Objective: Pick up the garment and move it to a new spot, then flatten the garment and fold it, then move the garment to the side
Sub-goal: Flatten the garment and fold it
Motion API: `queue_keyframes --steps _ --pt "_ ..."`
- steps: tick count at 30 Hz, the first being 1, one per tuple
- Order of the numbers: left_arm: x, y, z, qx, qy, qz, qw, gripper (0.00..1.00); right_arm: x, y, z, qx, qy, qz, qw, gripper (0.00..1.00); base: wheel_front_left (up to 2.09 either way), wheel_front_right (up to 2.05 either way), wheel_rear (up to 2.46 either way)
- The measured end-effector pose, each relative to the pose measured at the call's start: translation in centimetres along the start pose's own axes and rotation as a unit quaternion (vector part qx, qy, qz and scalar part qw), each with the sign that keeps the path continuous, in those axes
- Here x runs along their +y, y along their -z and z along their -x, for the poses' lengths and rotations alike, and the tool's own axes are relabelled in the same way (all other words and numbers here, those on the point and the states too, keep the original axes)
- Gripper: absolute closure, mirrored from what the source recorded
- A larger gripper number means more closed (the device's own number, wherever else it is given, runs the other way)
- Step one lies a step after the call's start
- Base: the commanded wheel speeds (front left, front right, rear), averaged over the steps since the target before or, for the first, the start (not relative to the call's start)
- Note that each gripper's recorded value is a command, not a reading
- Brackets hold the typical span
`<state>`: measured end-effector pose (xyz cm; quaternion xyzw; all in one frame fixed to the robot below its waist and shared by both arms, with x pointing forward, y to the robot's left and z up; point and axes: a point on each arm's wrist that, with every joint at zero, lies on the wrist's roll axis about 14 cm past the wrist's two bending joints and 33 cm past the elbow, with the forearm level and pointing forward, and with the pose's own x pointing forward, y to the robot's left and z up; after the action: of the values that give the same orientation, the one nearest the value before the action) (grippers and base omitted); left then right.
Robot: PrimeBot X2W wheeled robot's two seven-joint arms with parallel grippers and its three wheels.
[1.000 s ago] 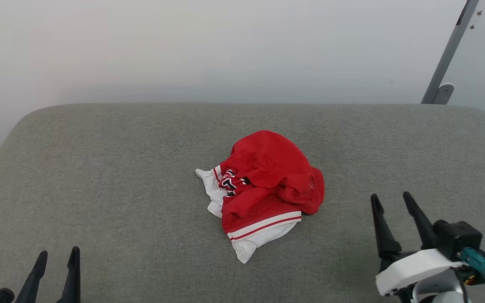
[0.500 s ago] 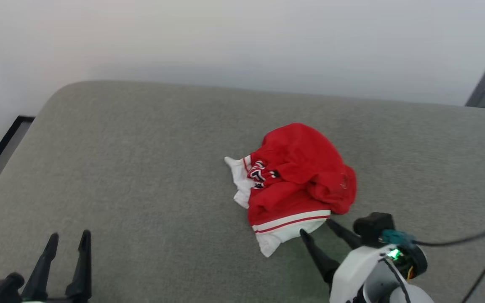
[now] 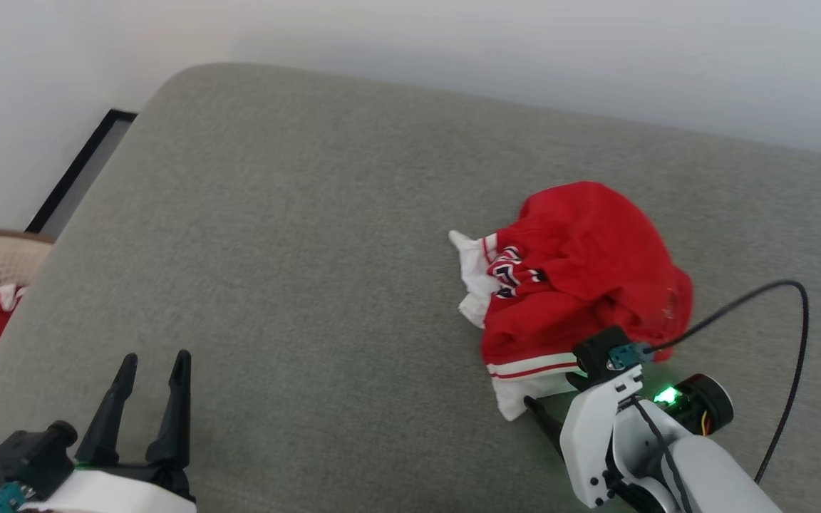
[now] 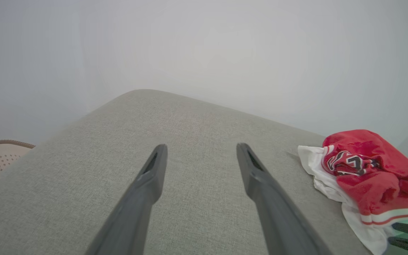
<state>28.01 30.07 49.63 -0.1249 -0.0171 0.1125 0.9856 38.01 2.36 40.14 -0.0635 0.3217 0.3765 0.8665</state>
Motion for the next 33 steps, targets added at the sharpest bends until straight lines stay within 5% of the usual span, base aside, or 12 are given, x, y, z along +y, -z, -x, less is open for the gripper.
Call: queue_keyframes --steps 7,9,18,33 --pt "1.1 0.4 0.0 0.007 -0.024 0.003 1.0 0.0 0.1 2.1 -2.6 0.083 -0.008 0.048 0.995 0.0 0.0 0.0 0.0" --pt "1.4 0.5 0.0 0.009 -0.029 0.004 1.0 0.0 0.0 2.1 -2.9 0.091 -0.006 0.059 0.994 1.0 0.0 0.0 0.0" --pt "1.0 -0.2 -1.2 -0.005 -0.018 0.004 1.0 0.0 -1.2 0.7 -1.7 0.079 0.011 0.042 0.996 1.0 0.0 0.0 0.0" --pt "-2.1 0.0 -4.1 -0.005 0.039 0.001 0.999 0.0 -14.1 -2.4 8.9 0.026 0.193 -0.014 0.981 1.0 0.0 0.0 0.0"
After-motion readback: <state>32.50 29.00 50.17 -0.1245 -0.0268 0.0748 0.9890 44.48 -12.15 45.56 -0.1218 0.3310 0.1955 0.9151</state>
